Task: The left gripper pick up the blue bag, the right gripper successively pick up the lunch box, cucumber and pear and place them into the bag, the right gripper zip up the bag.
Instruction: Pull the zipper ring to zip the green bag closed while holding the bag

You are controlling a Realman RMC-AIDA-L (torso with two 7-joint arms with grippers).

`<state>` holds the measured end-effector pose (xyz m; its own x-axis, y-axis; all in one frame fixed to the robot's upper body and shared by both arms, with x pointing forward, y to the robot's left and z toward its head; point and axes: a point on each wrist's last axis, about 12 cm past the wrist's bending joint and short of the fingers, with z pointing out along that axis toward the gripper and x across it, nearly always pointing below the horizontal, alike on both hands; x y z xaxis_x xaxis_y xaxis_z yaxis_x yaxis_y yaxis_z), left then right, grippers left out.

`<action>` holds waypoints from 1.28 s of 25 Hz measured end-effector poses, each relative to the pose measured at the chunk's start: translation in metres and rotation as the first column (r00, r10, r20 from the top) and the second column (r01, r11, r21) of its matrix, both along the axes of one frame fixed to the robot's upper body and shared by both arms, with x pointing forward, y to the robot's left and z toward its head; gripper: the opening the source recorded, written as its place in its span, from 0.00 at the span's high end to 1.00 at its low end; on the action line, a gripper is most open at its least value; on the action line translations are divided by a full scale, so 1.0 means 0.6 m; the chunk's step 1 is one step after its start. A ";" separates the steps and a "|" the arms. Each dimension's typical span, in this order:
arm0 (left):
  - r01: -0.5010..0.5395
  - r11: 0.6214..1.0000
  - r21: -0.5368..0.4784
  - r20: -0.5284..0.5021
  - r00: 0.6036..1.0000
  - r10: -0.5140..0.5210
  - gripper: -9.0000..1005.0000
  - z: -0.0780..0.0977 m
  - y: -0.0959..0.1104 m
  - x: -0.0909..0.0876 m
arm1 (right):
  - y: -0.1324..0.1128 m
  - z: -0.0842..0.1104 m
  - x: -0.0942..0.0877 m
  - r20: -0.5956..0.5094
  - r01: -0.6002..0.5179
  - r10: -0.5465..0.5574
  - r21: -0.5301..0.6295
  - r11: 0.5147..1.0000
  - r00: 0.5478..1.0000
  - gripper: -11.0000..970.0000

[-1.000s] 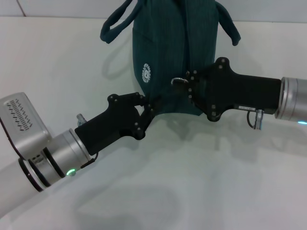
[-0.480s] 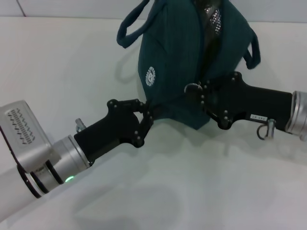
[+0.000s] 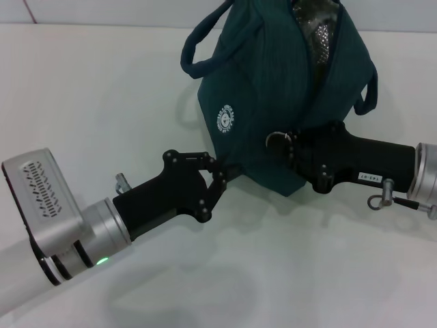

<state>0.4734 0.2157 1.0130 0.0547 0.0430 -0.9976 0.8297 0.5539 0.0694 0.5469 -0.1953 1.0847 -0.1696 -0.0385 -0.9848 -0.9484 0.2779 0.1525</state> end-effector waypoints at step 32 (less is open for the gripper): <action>-0.009 1.000 -0.012 0.008 1.000 0.009 0.94 0.002 -0.001 -0.001 | -0.059 0.019 0.010 -0.071 -0.095 0.084 -0.166 0.982 0.994 0.78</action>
